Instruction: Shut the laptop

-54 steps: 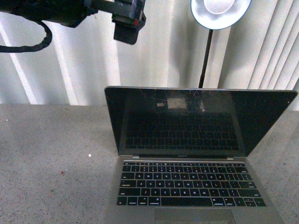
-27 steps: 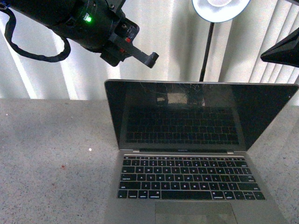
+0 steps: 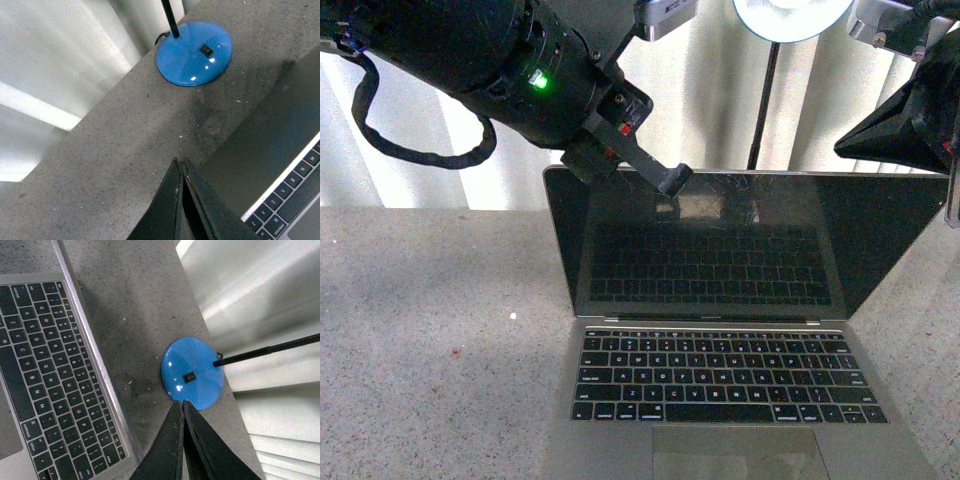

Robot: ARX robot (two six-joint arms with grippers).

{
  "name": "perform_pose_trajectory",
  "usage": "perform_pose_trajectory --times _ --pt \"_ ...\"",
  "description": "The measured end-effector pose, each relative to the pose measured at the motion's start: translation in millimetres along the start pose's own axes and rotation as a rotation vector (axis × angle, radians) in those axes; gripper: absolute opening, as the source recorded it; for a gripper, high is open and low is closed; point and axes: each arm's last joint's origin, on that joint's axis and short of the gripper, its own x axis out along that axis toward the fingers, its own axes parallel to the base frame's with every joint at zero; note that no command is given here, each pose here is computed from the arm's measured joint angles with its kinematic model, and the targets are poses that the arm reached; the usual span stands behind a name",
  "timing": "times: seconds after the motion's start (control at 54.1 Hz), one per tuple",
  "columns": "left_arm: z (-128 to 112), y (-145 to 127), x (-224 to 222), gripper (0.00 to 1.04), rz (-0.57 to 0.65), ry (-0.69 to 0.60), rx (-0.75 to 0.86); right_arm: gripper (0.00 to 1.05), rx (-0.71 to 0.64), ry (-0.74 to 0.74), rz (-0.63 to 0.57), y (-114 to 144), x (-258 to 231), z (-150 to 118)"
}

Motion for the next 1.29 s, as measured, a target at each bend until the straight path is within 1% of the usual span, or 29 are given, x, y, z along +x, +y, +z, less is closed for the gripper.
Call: perform_pose_trajectory --times 0.24,0.48,0.998,1.293 --pt "-2 -6 1 0.04 -0.036 -0.001 0.015 0.03 -0.008 0.002 0.051 11 4 -1" --pt "-11 -11 2 0.04 -0.06 0.033 0.032 0.03 -0.01 0.02 0.091 23 3 -8" --pt "-21 -24 -2 0.04 -0.111 0.049 0.056 0.03 -0.011 0.046 0.142 33 3 -16" --pt "-36 -36 -2 0.04 -0.143 0.074 0.047 0.03 -0.018 0.069 0.2 49 5 -25"
